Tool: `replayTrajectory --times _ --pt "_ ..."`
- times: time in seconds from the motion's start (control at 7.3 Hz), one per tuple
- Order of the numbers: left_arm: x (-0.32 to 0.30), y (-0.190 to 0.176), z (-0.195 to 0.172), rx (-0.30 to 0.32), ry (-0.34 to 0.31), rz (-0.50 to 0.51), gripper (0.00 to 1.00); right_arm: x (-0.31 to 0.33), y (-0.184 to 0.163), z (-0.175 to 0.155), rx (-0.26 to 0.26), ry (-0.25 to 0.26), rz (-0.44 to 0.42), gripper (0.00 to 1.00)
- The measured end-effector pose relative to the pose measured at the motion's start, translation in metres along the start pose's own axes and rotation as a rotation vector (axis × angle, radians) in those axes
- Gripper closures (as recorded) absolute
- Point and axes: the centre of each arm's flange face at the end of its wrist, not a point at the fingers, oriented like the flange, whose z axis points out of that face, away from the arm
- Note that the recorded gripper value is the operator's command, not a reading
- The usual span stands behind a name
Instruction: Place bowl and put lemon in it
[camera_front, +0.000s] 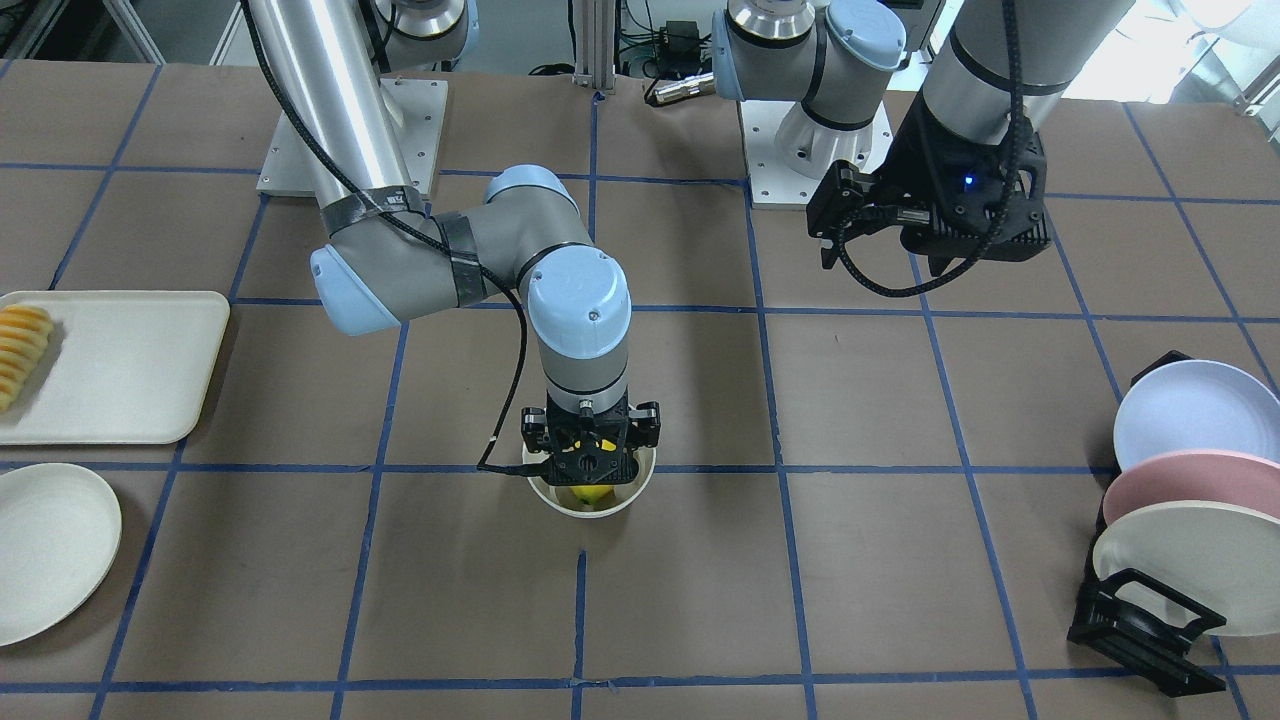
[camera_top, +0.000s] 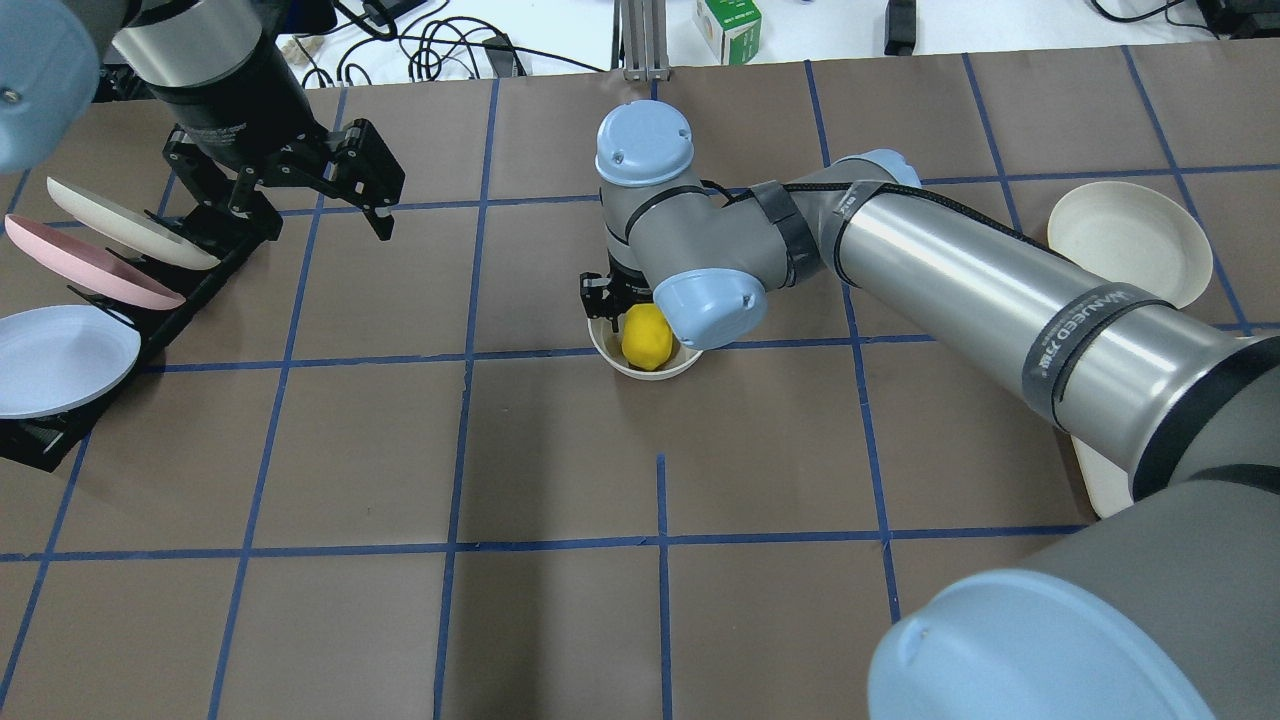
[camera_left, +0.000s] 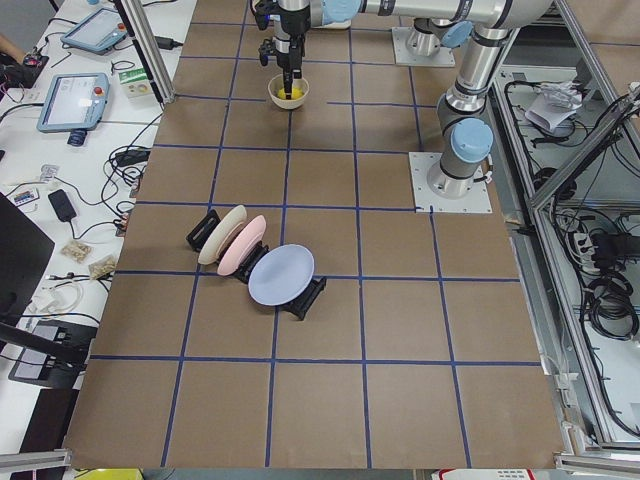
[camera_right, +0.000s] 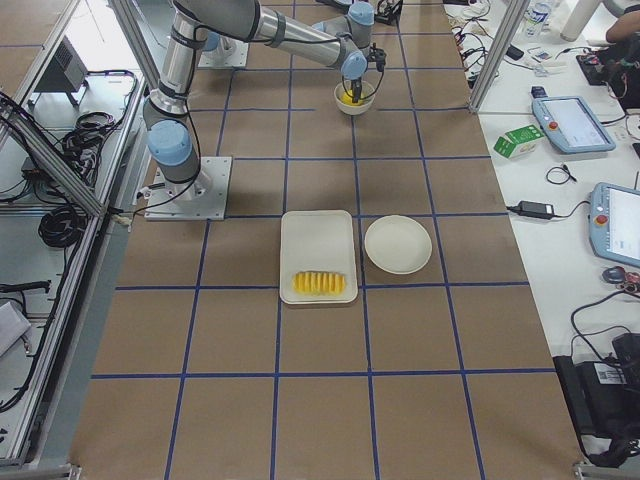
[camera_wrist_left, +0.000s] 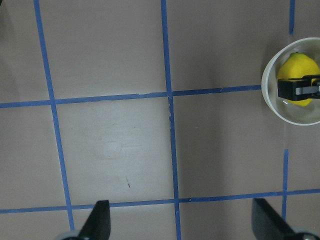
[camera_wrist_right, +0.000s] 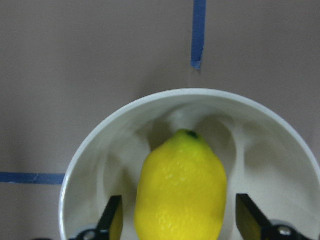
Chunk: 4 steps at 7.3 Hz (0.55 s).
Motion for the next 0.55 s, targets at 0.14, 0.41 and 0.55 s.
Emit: replayTrajectory --times 0.14,0.41,0.55 --pt "0.0 0.0 0.0 -0.001 0.0 -0.001 0.0 0.003 0.0 -0.005 0.009 0.015 0.002 0.0" --pt "-0.001 0.001 0.001 -0.003 0.001 -0.003 0.0 0.019 0.001 -0.045 0.022 0.038 0.022 0.0" --pt "-0.001 0.002 0.001 -0.006 0.001 -0.004 0.0 0.04 0.0 -0.078 0.032 0.041 0.053 0.0"
